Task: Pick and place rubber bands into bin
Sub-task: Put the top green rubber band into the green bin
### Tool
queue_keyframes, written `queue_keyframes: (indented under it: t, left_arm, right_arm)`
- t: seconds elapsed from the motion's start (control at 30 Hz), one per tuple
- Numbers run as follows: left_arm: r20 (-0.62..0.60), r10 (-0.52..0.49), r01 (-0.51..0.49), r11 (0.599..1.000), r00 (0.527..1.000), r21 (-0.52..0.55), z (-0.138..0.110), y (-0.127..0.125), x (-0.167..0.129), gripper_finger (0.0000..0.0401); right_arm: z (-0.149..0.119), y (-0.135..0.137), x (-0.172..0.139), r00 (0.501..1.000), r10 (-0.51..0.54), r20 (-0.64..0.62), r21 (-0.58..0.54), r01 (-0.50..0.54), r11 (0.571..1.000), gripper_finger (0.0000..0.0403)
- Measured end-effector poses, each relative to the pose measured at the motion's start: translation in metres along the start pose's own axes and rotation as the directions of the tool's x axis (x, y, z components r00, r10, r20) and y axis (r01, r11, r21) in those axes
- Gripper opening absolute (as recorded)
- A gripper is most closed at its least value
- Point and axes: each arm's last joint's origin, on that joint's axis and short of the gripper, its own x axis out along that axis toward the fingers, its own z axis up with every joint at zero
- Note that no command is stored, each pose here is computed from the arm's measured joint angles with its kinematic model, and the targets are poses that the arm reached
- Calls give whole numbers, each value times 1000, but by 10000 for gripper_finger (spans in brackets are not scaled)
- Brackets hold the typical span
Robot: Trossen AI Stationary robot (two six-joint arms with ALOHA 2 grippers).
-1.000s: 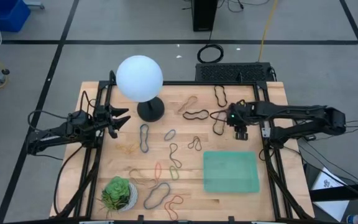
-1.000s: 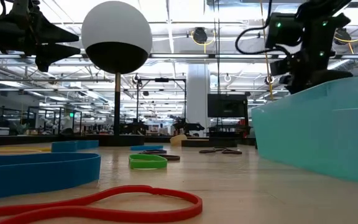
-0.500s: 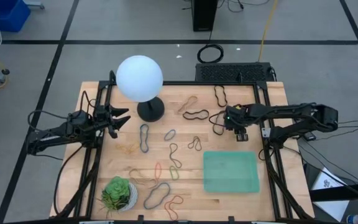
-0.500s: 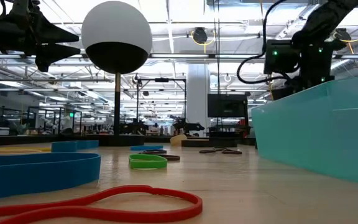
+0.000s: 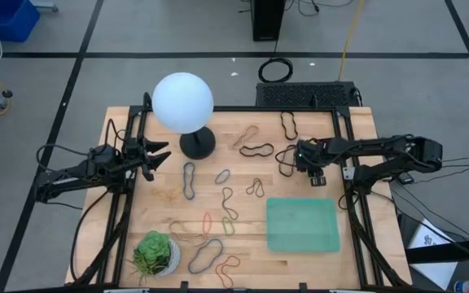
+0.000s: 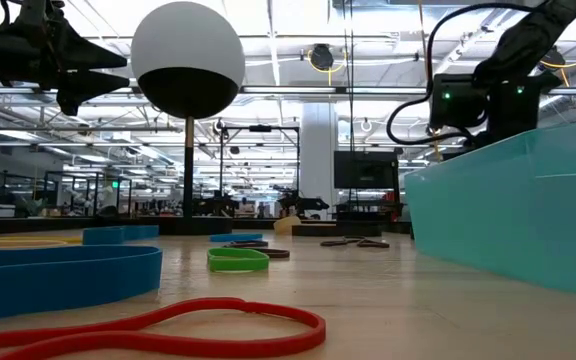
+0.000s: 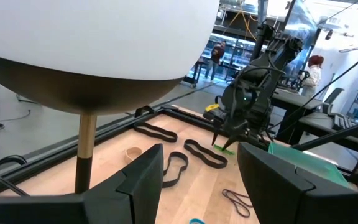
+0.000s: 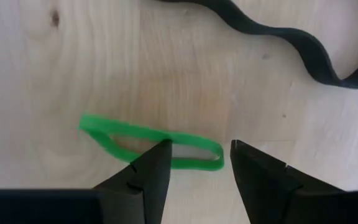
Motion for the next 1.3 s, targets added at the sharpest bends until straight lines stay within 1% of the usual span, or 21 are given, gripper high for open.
queue_keyframes:
  t: [0.13, 0.3, 0.63, 0.73, 0.83, 0.9, 0.97, 1.07, 1.1, 1.2, 1.3]
  left_arm:
    - [0, 0, 0, 1000, 1000, 1, 0, 0, 0, 212]
    - [0, 1, -1, 1000, 1000, 2, 0, 0, 0, 212]
    - [0, 1, -1, 1000, 1000, 16, 0, 0, 0, 212]
    - [0, 1, -1, 1000, 1000, 24, 0, 0, 0, 212]
    - [0, 1, -1, 1000, 1000, 25, 0, 0, 0, 212]
    - [1, 1, -1, 1000, 1000, 24, 0, 0, 0, 212]
    - [1, 1, -1, 1000, 1000, 24, 0, 0, 0, 212]
    - [2, 1, -1, 1000, 1000, 25, 0, 0, 0, 212]
    - [2, 1, -1, 1000, 1000, 24, 0, 0, 0, 212]
    - [2, 1, -1, 1000, 1000, 24, 0, 0, 0, 212]
    - [2, 1, -1, 1000, 1000, 23, 0, 0, 0, 212]
  right_arm:
    - [-3, -4, 1, 999, 43, 15, 37, -43, 998, 139]
    - [-5, -8, 2, 998, 59, 19, 66, -61, 996, 101]
    - [-5, -9, 2, 999, 48, 18, 78, -49, 996, 10]
    - [-4, -9, 1, 999, 30, 32, 123, -34, 992, 4]
    - [-1, -8, -5, 998, 0, 58, 122, -7, 993, 1]
    - [2, -9, -14, 994, -64, 93, 148, 50, 988, 1]
    - [8, -13, -30, 979, -130, 159, 185, 100, 978, 1]
    - [12, -14, -51, 951, -177, 254, 206, 126, 970, 1]
    - [13, -14, -58, 935, -192, 298, 211, 131, 969, 1]
    - [17, -15, -84, 857, -252, 450, 236, 158, 959, 1]
    - [16, -12, -104, 768, -290, 570, 265, 163, 951, 0]
